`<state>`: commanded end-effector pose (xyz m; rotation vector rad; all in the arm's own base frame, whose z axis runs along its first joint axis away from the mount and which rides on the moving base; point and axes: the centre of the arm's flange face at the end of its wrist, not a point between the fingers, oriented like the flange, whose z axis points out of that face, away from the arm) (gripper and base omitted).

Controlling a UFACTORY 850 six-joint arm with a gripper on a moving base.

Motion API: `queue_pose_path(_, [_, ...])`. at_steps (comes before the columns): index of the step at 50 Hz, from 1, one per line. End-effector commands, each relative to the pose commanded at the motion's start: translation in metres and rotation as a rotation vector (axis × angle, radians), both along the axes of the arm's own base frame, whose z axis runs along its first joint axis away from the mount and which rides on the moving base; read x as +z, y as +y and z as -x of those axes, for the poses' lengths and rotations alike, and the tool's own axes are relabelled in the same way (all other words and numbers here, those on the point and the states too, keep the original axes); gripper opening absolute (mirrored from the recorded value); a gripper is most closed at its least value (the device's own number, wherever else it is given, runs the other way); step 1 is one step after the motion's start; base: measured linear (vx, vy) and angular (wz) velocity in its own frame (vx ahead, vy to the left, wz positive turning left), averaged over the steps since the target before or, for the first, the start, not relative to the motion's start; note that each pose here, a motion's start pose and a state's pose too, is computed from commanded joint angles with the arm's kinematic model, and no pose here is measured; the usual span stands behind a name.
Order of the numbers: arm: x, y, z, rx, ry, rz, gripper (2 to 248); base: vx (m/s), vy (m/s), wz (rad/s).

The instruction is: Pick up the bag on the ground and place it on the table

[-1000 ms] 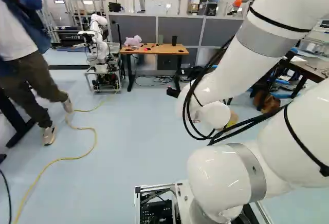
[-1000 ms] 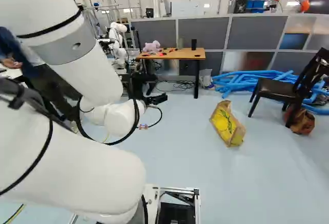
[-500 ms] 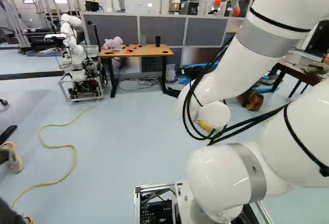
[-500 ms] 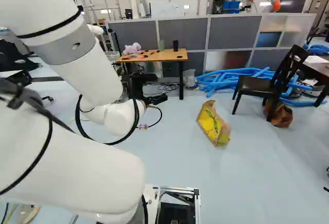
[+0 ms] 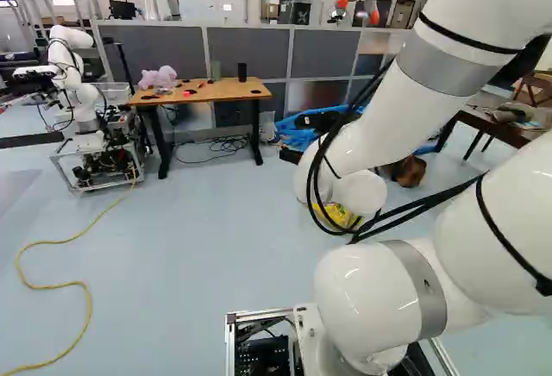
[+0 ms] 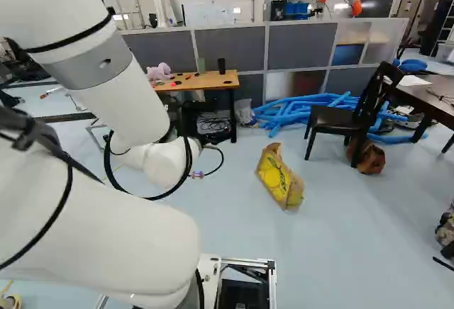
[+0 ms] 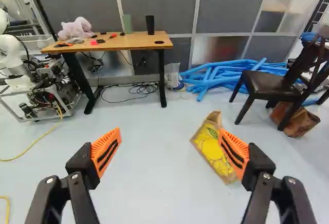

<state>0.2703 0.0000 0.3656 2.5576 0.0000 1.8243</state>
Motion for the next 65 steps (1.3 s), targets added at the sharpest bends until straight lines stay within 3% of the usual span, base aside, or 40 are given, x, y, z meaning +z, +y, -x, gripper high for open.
queue_pose_path(36, [0.0,0.0,0.0,0.0,0.0,0.0,247,0.259,-0.074,-0.016])
queue_pose_path(65, [0.0,0.0,0.0,0.0,0.0,0.0,247,0.284,-0.131,-0.339])
